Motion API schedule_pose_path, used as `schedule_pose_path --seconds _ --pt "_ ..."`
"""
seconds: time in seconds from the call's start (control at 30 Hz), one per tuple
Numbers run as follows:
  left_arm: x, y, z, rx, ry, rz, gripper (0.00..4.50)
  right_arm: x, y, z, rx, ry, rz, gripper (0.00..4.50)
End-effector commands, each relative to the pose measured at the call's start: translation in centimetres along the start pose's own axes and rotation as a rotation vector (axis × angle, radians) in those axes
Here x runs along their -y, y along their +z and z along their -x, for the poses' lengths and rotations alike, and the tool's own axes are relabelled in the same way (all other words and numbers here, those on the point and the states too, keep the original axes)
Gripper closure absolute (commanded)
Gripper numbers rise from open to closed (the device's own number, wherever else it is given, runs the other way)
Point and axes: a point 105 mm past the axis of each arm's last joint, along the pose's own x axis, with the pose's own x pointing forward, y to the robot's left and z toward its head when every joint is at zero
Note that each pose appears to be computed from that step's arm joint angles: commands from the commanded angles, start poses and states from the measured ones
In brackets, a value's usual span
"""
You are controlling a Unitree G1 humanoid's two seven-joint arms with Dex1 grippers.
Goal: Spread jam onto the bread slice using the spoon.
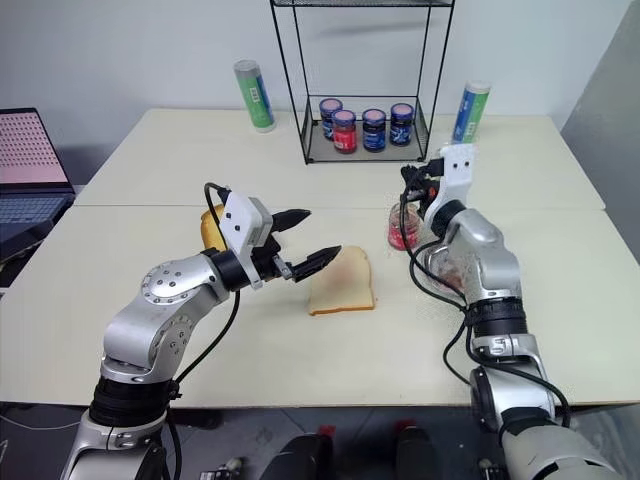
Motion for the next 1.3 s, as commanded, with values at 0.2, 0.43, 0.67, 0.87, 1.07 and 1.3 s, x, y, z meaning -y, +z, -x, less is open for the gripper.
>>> schedule_pose_path --seconds 0.2,0.43,0.67,0.87,1.07,1.3 --pt "-0.1 1.6 0.1 0.046 0.003 -0.043 0.0 -0.7 -0.1 0.3 -0.008 0.03 0.045 4.47" --pt "-0.2 1.5 0.1 0.043 0.008 -0.044 0.0 -1.1 -1.3 1.0 -0.074 0.05 0.053 4.47" --pt "-0.3 1.4 0.1 0.041 0.012 -0.046 0.0 -1.2 -2.3 1.6 -0.126 0.06 0.053 4.47" --pt "-0.4 1.4 0.1 0.038 0.016 -0.05 0.0 -1.0 -2.7 2.3 -0.159 0.058 0.061 4.47" --pt "-0.6 1.3 0.0 0.037 0.02 -0.055 0.0 -0.1 -2.7 2.7 -0.181 0.041 0.081 4.47" --pt "-0.7 1.3 -0.1 0.041 0.024 -0.062 0.0 0.7 -1.7 2.8 -0.163 0.024 0.098 4.47"
